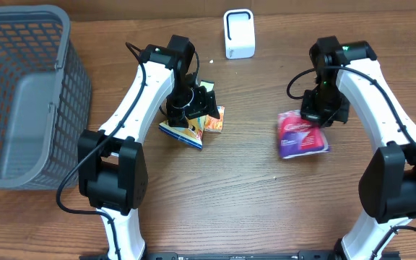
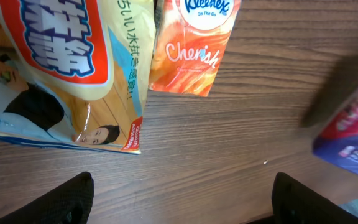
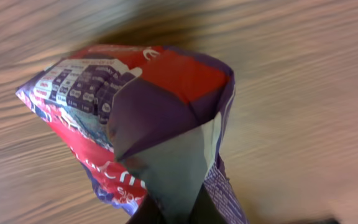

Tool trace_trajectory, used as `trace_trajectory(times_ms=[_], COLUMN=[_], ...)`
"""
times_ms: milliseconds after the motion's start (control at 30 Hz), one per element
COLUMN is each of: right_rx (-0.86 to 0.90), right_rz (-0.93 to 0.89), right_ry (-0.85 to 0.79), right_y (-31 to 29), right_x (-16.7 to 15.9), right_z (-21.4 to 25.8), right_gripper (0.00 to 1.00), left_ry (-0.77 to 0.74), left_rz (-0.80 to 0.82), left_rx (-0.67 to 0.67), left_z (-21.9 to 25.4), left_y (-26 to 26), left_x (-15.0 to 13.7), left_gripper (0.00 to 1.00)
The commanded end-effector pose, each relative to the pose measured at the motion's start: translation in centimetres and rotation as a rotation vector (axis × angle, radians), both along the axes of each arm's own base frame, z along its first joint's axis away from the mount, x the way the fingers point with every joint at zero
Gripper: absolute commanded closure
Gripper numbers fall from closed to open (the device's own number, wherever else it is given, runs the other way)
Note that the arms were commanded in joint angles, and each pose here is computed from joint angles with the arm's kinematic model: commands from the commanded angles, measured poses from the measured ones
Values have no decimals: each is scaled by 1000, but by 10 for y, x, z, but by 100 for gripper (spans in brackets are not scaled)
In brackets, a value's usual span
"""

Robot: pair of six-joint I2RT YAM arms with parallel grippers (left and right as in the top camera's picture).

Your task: Scan the item barcode

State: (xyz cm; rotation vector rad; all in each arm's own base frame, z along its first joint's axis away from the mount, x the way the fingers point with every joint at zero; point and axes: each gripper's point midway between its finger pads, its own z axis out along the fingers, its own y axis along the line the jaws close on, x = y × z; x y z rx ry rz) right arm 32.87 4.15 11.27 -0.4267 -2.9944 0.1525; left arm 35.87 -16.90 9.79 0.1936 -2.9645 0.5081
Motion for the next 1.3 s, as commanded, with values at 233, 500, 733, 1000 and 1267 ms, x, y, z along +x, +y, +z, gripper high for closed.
trace_trajectory(times_ms=[233,500,733,1000,1267], right_rx=[-319,-382,-273,-70,17], right_rz=[9,37,86,185,245], right_ry=[-36,37,33,32,-91], right_y=[-15,10,67,129,126], right_x=[-4,-17,-25,-33,4], right_z=[17,-10,-28,-20,54], right_gripper=[96,96,87,71,7], left_ry=[-26,-31,-32,-38,-39], left_rz=[1,-21,-21,-20,-20], left_rx=[0,-2,-2,20,22], left_z=[2,2,2,1,1], left_y=[-2,-1,-1,3,3], left_x=[6,5,6,7,7], left_gripper=[16,17,18,17,17])
